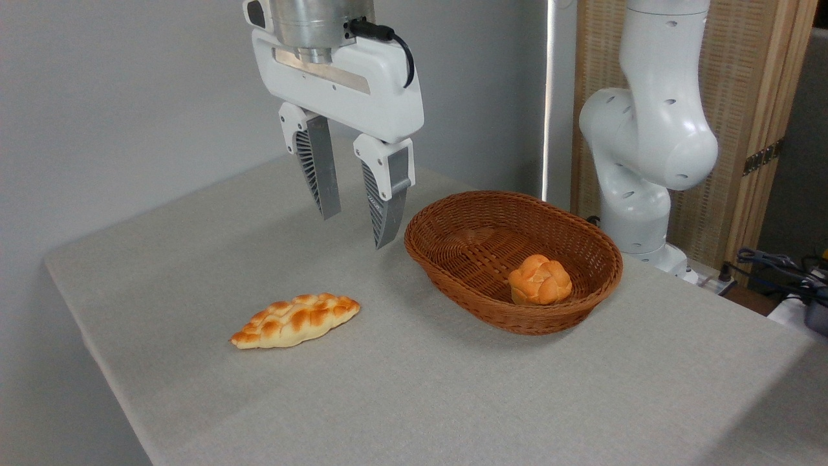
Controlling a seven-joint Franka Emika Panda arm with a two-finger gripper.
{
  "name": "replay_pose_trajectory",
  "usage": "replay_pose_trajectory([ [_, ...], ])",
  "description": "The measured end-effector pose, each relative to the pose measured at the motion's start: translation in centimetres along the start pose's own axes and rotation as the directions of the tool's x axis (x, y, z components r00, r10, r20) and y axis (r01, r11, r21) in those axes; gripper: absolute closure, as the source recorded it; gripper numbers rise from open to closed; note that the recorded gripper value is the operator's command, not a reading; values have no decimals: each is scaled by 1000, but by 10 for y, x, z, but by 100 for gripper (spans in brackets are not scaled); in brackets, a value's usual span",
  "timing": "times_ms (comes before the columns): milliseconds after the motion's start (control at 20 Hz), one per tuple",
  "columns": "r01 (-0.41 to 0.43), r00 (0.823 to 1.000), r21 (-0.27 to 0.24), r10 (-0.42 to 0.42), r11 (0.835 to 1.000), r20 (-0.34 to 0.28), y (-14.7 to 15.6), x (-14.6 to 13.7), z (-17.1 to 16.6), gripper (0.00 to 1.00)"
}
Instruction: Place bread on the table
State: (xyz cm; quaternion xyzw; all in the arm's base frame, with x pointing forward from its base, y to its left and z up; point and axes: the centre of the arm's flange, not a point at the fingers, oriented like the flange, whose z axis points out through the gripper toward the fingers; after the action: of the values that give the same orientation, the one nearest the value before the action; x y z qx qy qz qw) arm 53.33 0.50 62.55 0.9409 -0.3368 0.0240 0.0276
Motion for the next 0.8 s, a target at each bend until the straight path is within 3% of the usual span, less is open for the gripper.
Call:
replay_pose_trajectory([
  [800, -1, 1000, 5, 1, 1000, 31, 6, 4, 3, 0],
])
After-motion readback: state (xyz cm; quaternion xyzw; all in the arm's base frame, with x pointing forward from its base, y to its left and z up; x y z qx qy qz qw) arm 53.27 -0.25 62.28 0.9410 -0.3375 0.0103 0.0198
